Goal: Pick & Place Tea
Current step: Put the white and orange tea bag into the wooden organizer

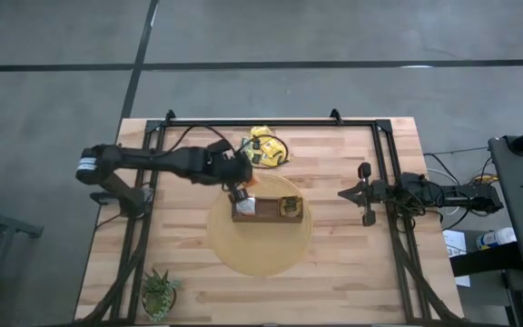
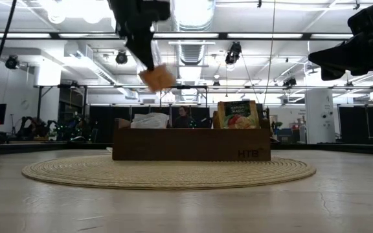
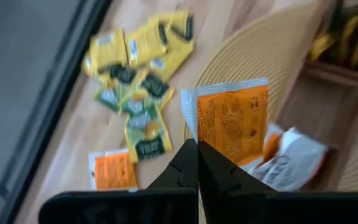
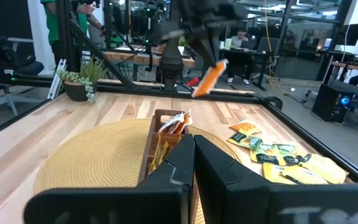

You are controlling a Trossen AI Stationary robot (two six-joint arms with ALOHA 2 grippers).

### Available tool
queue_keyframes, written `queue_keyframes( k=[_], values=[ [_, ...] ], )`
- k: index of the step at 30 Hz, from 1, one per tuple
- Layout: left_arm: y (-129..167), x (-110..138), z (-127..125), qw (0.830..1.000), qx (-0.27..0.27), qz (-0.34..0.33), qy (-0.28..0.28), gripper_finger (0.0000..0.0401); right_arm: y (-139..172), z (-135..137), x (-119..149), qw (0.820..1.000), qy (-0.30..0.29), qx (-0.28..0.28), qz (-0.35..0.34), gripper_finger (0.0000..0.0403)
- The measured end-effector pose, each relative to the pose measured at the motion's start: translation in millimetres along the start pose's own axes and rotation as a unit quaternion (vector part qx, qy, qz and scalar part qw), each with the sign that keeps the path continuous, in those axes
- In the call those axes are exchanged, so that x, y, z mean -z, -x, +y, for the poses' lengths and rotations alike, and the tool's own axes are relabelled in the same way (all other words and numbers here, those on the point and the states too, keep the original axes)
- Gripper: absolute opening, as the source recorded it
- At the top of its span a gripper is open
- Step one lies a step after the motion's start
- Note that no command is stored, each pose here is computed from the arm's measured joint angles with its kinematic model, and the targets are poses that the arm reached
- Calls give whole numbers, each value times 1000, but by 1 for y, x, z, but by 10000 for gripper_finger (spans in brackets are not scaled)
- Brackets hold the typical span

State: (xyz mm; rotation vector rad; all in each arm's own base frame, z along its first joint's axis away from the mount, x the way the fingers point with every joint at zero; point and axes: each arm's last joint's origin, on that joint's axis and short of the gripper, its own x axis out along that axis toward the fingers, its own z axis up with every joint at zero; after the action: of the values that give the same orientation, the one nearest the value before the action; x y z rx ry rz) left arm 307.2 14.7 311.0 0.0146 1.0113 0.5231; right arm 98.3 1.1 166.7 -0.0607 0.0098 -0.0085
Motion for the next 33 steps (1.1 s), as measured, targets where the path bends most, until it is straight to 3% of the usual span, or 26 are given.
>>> queue_keyframes(
  k=[7,13,16,23,33],
  values=[
    [25,5,-43,994,-11,-53,-99,0,0,0,0,1000,0,0,0,9],
    [13,18,-85,986,-5,-33,-165,0,0,0,0,1000,0,0,0,8],
    [3,23,-99,981,-31,-25,-190,0,0,0,0,1000,0,0,0,9],
    [-16,32,-108,971,-74,16,-226,0,0,0,0,1000,0,0,0,9],
    [-35,39,-118,955,-84,55,-278,0,0,0,0,1000,0,0,-1,8]
  ],
)
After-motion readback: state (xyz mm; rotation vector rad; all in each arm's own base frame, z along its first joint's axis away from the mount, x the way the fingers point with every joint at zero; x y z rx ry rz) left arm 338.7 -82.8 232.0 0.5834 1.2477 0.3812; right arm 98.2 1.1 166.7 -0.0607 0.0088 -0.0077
